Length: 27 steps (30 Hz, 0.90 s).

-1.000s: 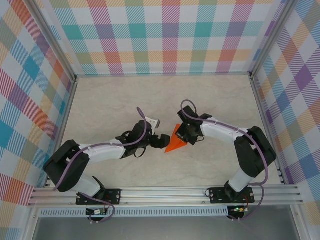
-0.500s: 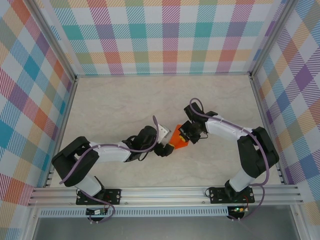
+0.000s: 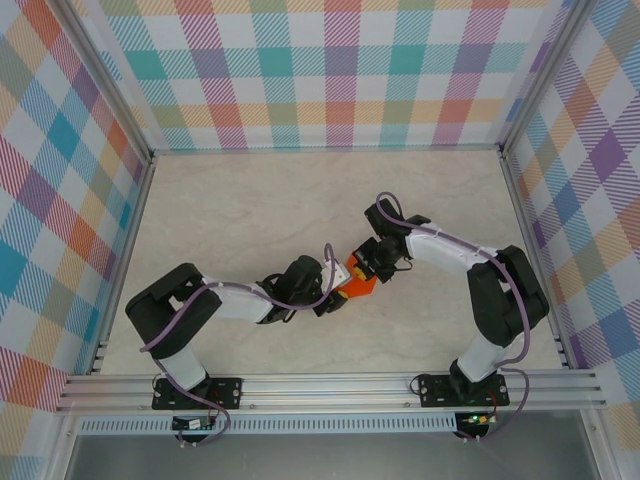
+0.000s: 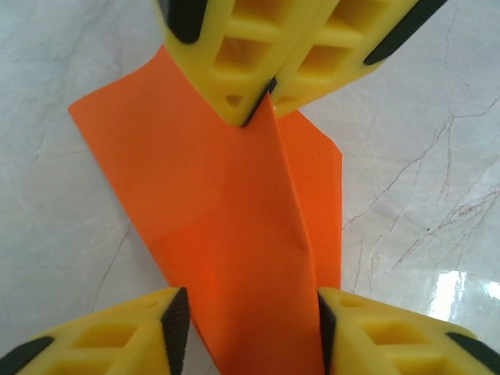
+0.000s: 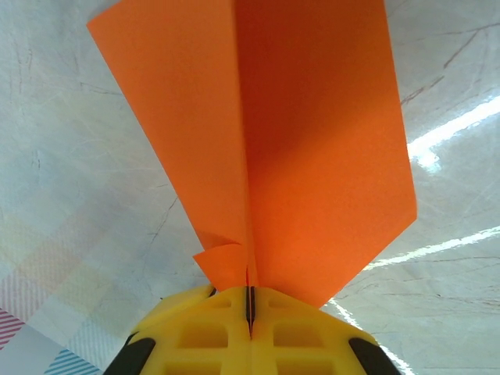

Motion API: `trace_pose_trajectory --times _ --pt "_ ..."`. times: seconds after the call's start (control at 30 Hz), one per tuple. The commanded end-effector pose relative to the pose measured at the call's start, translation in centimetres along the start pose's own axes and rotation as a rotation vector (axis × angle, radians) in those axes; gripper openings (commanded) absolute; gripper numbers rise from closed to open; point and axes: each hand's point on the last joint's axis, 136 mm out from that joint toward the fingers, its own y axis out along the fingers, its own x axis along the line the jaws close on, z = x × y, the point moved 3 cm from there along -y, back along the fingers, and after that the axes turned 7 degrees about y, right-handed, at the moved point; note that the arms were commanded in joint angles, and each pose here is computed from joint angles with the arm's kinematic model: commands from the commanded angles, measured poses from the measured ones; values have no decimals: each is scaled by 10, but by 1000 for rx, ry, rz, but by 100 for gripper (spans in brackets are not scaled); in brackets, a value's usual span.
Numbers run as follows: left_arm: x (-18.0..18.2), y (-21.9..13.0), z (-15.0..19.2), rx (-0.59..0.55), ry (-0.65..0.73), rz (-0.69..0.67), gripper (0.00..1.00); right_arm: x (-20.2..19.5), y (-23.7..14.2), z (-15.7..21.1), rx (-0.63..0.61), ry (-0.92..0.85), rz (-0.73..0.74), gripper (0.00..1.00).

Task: Fold a paper plane with a square sheet of paper (pick it up from the middle)
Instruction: Fourth fold the wing at the center of the table.

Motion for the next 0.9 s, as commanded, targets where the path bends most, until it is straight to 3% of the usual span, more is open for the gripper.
trace_pose_trajectory --times 0.0,0.13,0.27,0.33,0.47,0.7,0.87 --pt "-6 5 -16 -54 53 29 39 -1 0 2 31 3 23 0" --pt "-5 7 -13 -45 55 27 25 3 -1 3 39 -22 7 3" --pt "-6 7 -12 -39 39 36 21 5 -5 3 29 -58 -7 23" --pt "-6 8 -11 -37 26 33 21 5 -7 3 24 -67 -13 26" --pt "-7 9 -7 -34 4 34 20 2 -7 4 38 -73 -13 26" --pt "-5 2 -15 -57 -7 22 29 -2 -2 4 49 -65 4 10" --pt "-2 -8 -28 -96 -24 22 31 -4 1 4 52 -62 12 9"
